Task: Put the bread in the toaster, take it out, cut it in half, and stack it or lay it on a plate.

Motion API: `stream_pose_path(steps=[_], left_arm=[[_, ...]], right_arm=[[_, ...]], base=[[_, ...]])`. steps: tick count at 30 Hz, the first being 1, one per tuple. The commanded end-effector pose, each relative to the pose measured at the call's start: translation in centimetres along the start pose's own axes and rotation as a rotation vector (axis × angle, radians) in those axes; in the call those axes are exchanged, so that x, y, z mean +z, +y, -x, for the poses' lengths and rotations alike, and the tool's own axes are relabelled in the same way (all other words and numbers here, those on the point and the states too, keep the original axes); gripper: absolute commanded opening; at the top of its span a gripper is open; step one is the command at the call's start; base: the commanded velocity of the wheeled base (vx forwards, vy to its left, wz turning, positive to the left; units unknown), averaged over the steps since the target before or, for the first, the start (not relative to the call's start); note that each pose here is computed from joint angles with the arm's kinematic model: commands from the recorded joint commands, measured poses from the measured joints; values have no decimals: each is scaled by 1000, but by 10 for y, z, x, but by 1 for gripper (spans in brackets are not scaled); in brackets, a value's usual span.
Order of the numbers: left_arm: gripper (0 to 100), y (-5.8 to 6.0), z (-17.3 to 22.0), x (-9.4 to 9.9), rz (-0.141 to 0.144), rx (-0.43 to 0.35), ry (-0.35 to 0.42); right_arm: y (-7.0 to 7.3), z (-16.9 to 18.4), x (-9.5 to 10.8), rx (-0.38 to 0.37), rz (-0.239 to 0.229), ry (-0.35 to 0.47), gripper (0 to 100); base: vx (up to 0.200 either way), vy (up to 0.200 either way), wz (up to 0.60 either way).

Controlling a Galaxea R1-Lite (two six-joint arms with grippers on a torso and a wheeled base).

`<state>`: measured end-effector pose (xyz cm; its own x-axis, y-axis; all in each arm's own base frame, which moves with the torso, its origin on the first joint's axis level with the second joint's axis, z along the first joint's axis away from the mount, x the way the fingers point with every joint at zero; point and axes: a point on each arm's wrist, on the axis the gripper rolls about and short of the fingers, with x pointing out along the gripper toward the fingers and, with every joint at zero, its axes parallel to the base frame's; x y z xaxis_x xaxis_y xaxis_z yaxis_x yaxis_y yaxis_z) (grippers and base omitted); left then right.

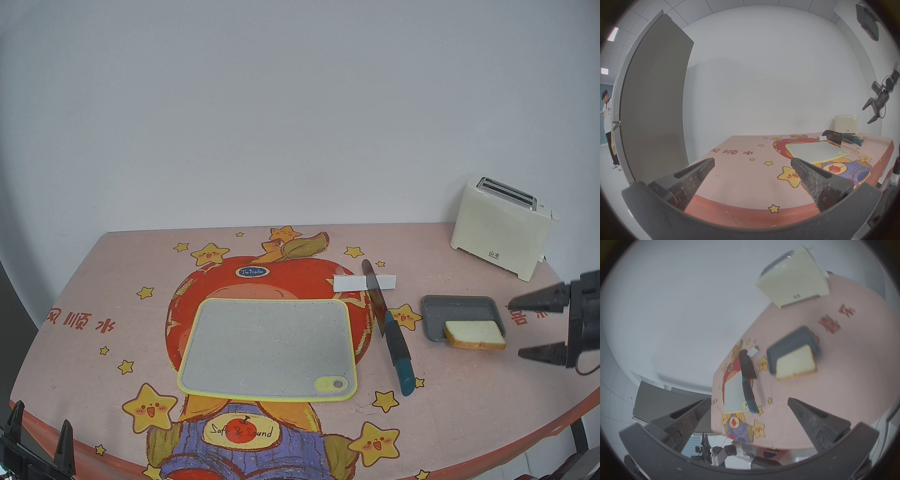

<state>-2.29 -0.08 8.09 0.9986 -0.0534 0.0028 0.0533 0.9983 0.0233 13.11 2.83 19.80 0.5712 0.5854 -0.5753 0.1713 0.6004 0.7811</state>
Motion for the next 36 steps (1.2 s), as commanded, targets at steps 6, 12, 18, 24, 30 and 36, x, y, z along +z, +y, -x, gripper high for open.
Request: stream_pose_path(steps=[6,12,18,24,30,36], left_arm=[[100,0,-1,-5,1,0,9],[100,0,-1,-5,1,1,9],[100,0,-1,-5,1,0,9],[100,0,-1,-5,1,1,9],[100,0,-1,-5,1,0,9],[100,0,-1,-5,1,1,9]], right_arm=[[-32,-4,-21,-48,-148,46,100],[-56,-26,-25,13,-145,33,100],[-58,-41,-14,57,-218,7,100],[-65,-56,-3,40,-238,2,100],[-69,-69,5,72,-225,-25,100],[-75,-74,4,50,-253,-8,100]], base=[[0,0,0],[0,0,0],[0,0,0],[0,0,0],[0,0,0],[0,0,0]])
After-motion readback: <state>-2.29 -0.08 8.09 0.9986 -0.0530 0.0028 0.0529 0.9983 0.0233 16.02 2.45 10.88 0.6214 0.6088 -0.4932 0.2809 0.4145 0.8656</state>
